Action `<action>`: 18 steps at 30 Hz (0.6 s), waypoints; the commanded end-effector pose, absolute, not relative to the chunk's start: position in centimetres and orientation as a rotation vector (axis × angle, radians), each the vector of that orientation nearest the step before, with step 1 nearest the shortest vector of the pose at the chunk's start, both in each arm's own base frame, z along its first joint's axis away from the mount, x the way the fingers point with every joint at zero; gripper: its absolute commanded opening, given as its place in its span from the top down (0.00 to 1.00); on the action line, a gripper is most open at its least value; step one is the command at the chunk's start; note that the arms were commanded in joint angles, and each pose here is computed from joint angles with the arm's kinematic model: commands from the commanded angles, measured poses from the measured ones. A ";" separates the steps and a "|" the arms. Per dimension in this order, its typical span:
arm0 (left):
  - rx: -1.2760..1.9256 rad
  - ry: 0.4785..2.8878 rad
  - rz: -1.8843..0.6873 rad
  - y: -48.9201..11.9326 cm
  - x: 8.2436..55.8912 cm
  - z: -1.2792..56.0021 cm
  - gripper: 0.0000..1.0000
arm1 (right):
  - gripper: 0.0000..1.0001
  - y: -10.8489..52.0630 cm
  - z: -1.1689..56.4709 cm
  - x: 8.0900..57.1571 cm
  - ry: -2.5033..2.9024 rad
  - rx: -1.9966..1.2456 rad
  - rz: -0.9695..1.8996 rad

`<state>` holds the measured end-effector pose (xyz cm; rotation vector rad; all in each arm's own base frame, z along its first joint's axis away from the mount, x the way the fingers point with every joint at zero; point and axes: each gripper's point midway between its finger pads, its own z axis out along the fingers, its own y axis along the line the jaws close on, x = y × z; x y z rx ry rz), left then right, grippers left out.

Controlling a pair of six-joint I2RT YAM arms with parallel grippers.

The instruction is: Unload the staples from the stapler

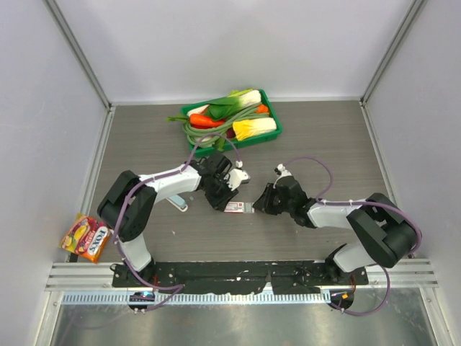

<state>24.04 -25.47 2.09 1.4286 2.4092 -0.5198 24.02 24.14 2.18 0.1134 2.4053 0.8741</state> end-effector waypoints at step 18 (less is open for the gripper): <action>1.471 2.375 -0.547 -27.0 24.5 1.8 0.67 | 0.85 28.6 3.0 24.8 2.357 0.076 1.037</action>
